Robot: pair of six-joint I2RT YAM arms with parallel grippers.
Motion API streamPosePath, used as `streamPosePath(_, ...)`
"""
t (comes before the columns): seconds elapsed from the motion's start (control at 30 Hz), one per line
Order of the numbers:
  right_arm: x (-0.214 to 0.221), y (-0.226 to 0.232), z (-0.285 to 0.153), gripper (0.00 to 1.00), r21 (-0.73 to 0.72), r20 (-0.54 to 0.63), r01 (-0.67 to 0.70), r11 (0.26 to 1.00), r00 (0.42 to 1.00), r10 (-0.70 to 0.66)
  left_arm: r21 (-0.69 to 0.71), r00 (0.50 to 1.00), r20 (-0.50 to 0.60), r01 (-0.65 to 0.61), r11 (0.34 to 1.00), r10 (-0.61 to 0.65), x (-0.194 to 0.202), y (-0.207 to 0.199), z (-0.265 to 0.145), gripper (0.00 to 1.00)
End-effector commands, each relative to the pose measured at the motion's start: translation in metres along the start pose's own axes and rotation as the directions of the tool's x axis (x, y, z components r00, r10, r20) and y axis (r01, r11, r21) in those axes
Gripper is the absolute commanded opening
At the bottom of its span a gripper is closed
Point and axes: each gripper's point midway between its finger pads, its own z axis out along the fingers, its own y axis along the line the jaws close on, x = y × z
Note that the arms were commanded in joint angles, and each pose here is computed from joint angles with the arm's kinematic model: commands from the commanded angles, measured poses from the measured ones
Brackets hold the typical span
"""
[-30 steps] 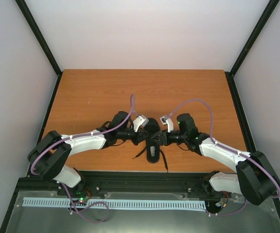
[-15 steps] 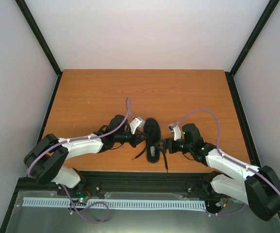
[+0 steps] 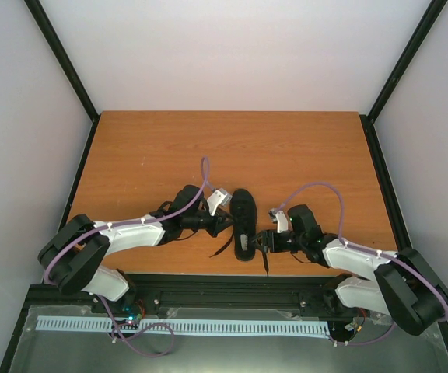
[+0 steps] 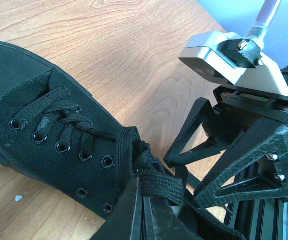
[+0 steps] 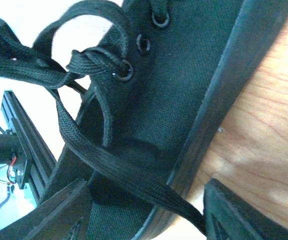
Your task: Tie the shoes
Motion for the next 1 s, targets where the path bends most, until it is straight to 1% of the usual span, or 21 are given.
streamPosePath(0.0, -0.001, 0.008, 0.004, 0.56, -0.048, 0.002, 0.028, 0.998, 1.0, -0.027, 0.017, 0.997, 0.058, -0.046, 0.999, 0.045, -0.015, -0.006, -0.004, 0.01)
streamPosePath(0.07, -0.001, 0.006, 0.004, 0.45, -0.04, 0.0, 0.031, 0.999, 1.0, -0.031, 0.018, 0.997, 0.059, -0.049, 0.999, 0.048, -0.016, -0.006, -0.005, 0.01)
streamPosePath(0.2, -0.002, 0.004, 0.001, 0.25, -0.009, -0.001, 0.034, 0.999, 0.999, -0.034, 0.014, 0.997, 0.061, -0.052, 0.999, 0.051, -0.016, -0.006, -0.006, 0.01)
streamPosePath(0.27, -0.005, 0.005, -0.002, 0.17, -0.002, 0.009, 0.039, 0.999, 0.999, -0.039, 0.016, 0.997, 0.062, -0.054, 0.998, 0.053, -0.016, -0.007, -0.006, 0.01)
streamPosePath(0.37, -0.009, 0.009, -0.006, 0.09, 0.005, 0.022, 0.045, 0.999, 0.999, -0.045, 0.018, 0.996, 0.066, -0.054, 0.998, 0.053, -0.016, -0.008, -0.008, 0.01)
streamPosePath(0.6, -0.015, 0.011, -0.015, 0.06, 0.048, 0.03, 0.055, 0.997, 0.998, -0.057, 0.03, 0.997, 0.066, -0.048, 0.998, 0.046, -0.014, -0.01, -0.009, 0.01)
streamPosePath(0.8, -0.032, 0.016, -0.025, 0.06, 0.113, 0.037, 0.073, 0.991, 0.996, -0.078, 0.046, 0.997, 0.066, -0.041, 0.998, 0.038, -0.013, -0.013, -0.009, 0.01)
streamPosePath(0.97, -0.046, 0.025, -0.023, 0.05, 0.108, 0.025, 0.08, 0.991, 0.996, -0.083, 0.047, 0.998, 0.061, -0.036, 0.998, 0.034, -0.009, -0.014, -0.009, 0.01)
